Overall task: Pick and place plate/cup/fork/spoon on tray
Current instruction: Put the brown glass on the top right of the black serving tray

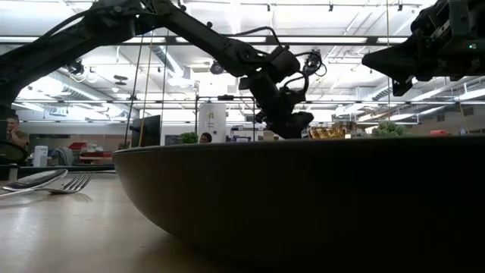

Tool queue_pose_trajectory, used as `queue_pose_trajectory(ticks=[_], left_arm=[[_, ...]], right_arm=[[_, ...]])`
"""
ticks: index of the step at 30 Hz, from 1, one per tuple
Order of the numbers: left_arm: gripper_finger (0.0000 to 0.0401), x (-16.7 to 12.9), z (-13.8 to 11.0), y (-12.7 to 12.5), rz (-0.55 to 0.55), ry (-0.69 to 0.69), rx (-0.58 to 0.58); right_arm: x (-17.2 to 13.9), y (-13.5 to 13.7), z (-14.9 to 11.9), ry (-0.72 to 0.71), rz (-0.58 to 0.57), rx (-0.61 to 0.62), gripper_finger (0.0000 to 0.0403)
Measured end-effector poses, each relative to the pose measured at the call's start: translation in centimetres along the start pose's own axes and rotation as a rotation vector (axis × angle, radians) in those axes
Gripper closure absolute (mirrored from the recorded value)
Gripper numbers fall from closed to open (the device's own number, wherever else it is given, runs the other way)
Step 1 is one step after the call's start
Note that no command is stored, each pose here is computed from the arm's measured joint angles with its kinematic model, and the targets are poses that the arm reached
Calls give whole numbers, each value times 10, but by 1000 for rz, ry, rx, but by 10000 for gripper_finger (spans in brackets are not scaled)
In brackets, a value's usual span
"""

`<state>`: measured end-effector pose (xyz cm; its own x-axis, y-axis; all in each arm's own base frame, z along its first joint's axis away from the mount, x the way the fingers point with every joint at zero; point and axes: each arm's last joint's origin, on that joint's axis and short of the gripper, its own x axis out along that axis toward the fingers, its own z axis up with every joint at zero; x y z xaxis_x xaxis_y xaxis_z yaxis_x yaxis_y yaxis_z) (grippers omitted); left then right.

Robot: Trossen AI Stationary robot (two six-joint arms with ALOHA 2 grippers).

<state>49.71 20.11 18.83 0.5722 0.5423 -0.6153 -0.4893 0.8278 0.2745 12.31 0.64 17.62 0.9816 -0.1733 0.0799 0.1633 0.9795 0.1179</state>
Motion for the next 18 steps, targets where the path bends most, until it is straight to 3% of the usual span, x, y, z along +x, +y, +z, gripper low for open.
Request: queue_pose_trajectory(ticks=[10,18], left_arm=[[165,-2,3,-6,-43,-25,9],[160,-2,4,-6,-60,-38,14]], right_arm=[[0,0,0,-1,0,0,369],[0,0,0,0,-1,0,369]])
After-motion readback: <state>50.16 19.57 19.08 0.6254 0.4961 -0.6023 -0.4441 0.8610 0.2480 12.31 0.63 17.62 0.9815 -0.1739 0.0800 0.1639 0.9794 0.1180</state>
